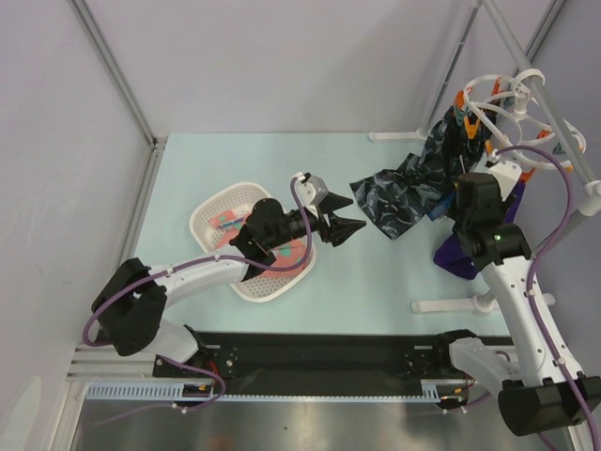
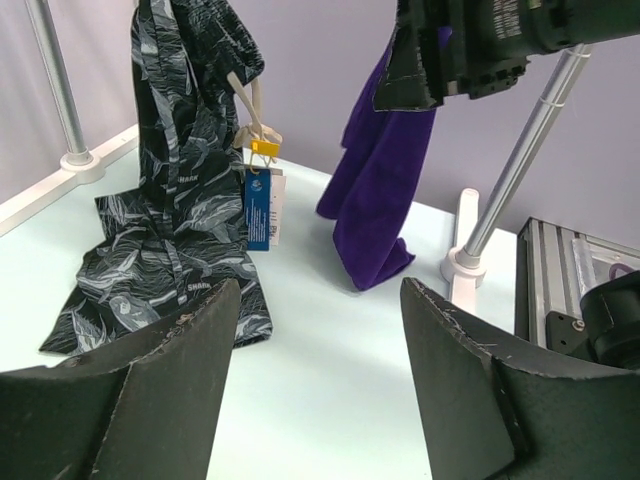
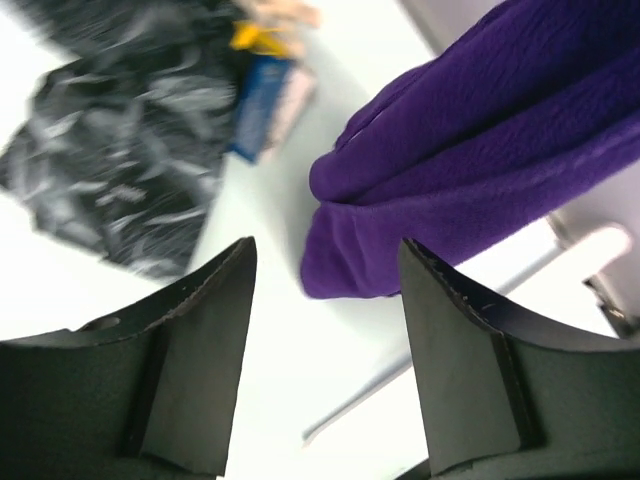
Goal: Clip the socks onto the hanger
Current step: Open the clamp at the hanger.
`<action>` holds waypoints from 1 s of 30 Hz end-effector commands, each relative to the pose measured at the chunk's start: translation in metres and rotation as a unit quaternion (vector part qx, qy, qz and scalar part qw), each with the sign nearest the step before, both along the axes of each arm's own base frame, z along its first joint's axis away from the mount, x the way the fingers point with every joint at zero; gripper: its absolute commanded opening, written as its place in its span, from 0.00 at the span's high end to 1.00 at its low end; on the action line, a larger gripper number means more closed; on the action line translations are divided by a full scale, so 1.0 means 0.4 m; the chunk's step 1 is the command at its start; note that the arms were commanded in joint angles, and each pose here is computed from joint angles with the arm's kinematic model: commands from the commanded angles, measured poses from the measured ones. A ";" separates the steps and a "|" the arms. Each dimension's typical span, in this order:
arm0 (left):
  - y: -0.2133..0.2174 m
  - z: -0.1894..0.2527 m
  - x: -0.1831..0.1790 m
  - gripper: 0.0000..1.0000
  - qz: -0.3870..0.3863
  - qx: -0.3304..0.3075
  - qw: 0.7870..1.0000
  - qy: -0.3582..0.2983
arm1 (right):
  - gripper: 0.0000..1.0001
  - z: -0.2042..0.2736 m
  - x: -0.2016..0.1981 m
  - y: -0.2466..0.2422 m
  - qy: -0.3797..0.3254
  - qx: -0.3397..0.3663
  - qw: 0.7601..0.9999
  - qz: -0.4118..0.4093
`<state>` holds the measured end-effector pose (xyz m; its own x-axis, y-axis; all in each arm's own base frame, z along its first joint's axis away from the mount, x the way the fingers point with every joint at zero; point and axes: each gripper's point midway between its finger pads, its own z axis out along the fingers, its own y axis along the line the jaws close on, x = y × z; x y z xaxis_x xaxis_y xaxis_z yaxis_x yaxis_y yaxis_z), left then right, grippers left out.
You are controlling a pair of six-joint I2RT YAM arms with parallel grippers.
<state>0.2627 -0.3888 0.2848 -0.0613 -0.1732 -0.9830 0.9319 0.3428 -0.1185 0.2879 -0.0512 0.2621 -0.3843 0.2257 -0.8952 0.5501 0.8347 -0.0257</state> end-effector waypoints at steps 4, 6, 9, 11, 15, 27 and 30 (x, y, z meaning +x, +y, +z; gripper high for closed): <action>0.006 0.033 -0.006 0.29 -0.007 -0.016 1.000 -0.021 | 0.36 0.059 -0.027 0.080 -0.031 0.061 0.995 0.070; 0.006 0.031 -0.008 0.29 -0.011 -0.015 1.000 -0.020 | 0.35 0.077 -0.032 0.097 -0.038 0.071 0.993 0.087; 0.005 0.033 -0.008 0.29 -0.012 -0.016 1.000 -0.021 | 0.34 0.095 -0.034 0.120 -0.045 0.085 0.990 0.105; 0.004 0.032 -0.009 0.29 -0.013 -0.016 1.000 -0.020 | 0.34 0.114 -0.033 0.144 -0.050 0.093 0.986 0.125; 0.007 0.030 -0.007 0.30 -0.011 -0.013 1.000 -0.022 | 0.33 0.155 -0.029 0.202 -0.061 0.102 0.980 0.160; 0.006 0.028 -0.008 0.30 -0.022 -0.018 0.999 -0.017 | 0.34 0.342 0.015 0.268 -0.099 0.003 0.987 0.124; 0.011 0.030 -0.008 0.30 -0.022 -0.021 0.999 -0.014 | 0.36 0.363 0.035 0.229 -0.106 -0.047 0.990 0.075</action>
<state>0.2628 -0.3866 0.2837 -0.0694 -0.1709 -0.9828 0.9377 0.3251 -0.1227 0.3017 0.0706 0.3902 -0.2685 0.1637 -0.9493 0.2693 0.9589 0.0892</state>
